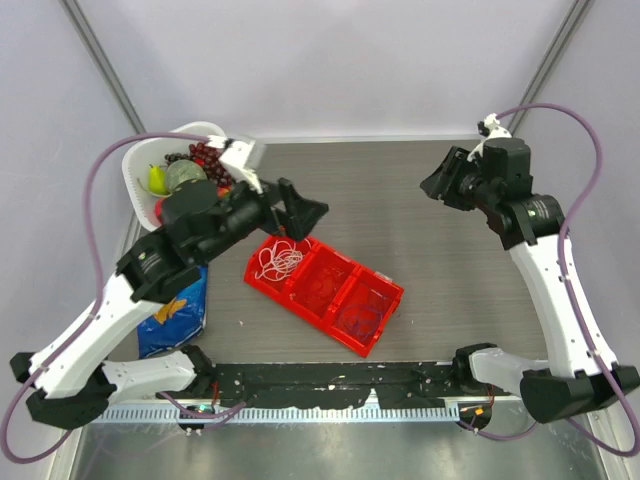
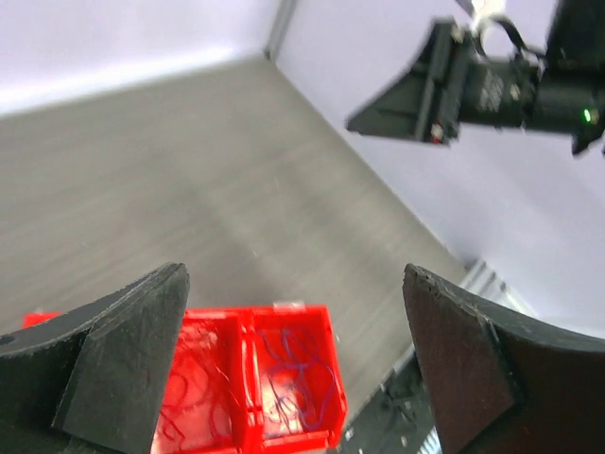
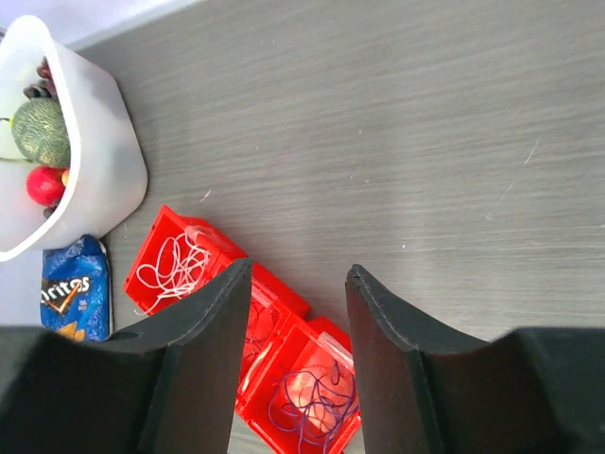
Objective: Untangle the cables
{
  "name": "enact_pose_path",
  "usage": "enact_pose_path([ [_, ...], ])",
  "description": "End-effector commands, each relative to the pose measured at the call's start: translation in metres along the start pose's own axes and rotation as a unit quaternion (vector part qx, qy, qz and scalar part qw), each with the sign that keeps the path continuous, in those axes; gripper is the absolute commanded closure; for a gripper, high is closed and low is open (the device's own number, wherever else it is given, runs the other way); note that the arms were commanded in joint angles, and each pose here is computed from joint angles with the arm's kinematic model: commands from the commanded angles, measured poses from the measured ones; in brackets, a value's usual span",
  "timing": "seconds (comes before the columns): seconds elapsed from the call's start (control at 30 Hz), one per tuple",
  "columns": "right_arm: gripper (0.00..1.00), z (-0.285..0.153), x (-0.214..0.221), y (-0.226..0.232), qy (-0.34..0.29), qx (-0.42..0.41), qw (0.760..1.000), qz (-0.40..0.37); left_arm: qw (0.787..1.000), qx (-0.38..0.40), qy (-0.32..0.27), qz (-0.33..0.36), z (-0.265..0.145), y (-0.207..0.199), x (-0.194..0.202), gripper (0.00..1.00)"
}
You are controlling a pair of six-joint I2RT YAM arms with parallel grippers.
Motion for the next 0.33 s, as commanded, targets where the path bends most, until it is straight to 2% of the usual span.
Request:
enact_pose_path([
  [0.0, 0.46, -0.052, -0.035, 0.01, -0.123, -0.022, 0.992, -0.028, 0.978, -0.047, -0.202, 0.01, -0.042, 0.012, -0.066, 0.0],
  [0.07, 0.33, -0.068, -0.041, 0.016, -0.165, -0.043, 0.985, -0.019, 0.966, -0.061, -0.251, 0.015, -0.059, 0.015, -0.083, 0.0],
  [0.1, 0.24, -0.074, -0.046, 0.02, -0.187, -0.057, 0.981, -0.017, 0.961, -0.065, -0.268, 0.023, -0.067, 0.015, -0.09, 0.0],
  [0.3, 0.2, -0.142, -0.079, 0.034, -0.338, -0.104, 0.935, 0.003, 0.942, -0.085, -0.316, 0.068, -0.104, 0.011, -0.129, 0.0],
])
Point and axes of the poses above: each gripper's point midway between its finger pads, its own z axis out along the fingers, its own y axis along the line the jaws close on, x = y × z, the point moved 4 cm from there along -z, back along the fingers, and after that the axes turned 1 degree about -z, right-handed, at the moved point
